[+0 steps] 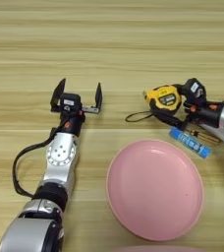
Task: Move the objects on the table
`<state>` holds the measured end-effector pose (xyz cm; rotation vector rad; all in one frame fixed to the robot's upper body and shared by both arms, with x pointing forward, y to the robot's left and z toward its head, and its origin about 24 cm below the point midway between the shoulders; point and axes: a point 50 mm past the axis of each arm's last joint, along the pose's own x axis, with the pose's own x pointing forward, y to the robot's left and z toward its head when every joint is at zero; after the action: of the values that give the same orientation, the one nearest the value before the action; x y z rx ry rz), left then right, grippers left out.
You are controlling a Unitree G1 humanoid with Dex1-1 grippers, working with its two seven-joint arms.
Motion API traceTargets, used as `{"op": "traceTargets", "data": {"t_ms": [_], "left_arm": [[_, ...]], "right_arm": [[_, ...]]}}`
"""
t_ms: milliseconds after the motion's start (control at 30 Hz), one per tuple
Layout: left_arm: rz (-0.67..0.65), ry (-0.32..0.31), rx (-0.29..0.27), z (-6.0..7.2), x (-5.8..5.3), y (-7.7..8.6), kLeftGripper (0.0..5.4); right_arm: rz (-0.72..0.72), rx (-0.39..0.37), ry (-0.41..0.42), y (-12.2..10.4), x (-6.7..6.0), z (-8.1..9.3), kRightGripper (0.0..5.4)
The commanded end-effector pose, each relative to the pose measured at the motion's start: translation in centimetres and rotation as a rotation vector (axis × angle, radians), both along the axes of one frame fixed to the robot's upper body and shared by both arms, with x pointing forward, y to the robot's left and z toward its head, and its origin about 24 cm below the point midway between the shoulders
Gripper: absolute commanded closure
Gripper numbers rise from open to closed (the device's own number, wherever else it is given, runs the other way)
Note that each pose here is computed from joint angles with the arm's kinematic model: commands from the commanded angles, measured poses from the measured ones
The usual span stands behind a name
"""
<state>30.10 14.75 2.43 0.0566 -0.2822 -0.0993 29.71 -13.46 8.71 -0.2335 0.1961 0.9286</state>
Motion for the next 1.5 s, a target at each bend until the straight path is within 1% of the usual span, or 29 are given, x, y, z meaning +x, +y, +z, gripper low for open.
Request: {"op": "traceTargets", "data": {"t_ms": [33, 267, 400, 500, 633, 867, 900, 933, 967, 1167, 1333, 1433, 1500], "left_arm": [[-0.006, -0.01, 0.013, 0.2, 0.2, -0.1, 0.0], [-0.005, -0.008, 0.012, 0.2, 0.3, -0.1, 0.0], [-0.006, -0.008, 0.011, 0.2, 0.3, -0.2, 0.0], [-0.006, -0.009, 0.01, 0.2, 0.4, -0.2, 0.0], [-0.005, -0.009, 0.009, 0.2, 0.4, -0.2, 0.0], [-0.006, -0.013, 0.01, 0.3, 0.3, -0.2, 0.0], [-0.006, -0.013, 0.011, 0.3, 0.2, -0.2, 0.0], [-0.006, -0.014, 0.011, 0.3, 0.2, -0.2, 0.0], [-0.006, -0.014, 0.012, 0.3, 0.2, -0.2, 0.0], [-0.006, -0.014, 0.014, 0.3, 0.2, -0.2, 0.0], [-0.008, -0.012, 0.016, 0.2, 0.2, -0.2, 0.0], [-0.009, -0.011, 0.017, 0.2, 0.2, -0.2, 0.0], [-0.009, -0.011, 0.017, 0.2, 0.2, -0.2, 0.0]], "right_arm": [[-0.001, 0.01, -0.023, 1.6, 1.1, 0.5, 0.61], [-0.04, 0.015, 0.024, 3.2, 2.3, -1.1, 0.61], [-0.062, 0.007, 0.057, 3.4, 2.8, -1.9, 0.61], [-0.059, -0.007, 0.077, 3.4, 2.9, -2.5, 0.61], [-0.038, -0.027, 0.104, 3.5, 2.6, -3.2, 0.61], [-0.02, -0.036, 0.114, 3.5, 2.3, -3.5, 0.61], [-0.017, -0.035, 0.114, 3.6, 2.3, -3.5, 0.25], [-0.016, -0.034, 0.113, 3.6, 2.2, -3.5, 0.16], [-0.015, -0.029, 0.108, 3.6, 2.2, -3.3, 0.03], [-0.018, 0.015, 0.051, 3.6, 2.3, -2.3, 0.03], [-0.02, 0.085, -0.027, 3.1, 2.3, -0.5, 0.03], [0.021, 0.115, -0.083, 2.9, 1.8, 0.6, 0.03], [0.074, 0.132, -0.113, 2.9, 1.1, 1.2, 0.03]]}}
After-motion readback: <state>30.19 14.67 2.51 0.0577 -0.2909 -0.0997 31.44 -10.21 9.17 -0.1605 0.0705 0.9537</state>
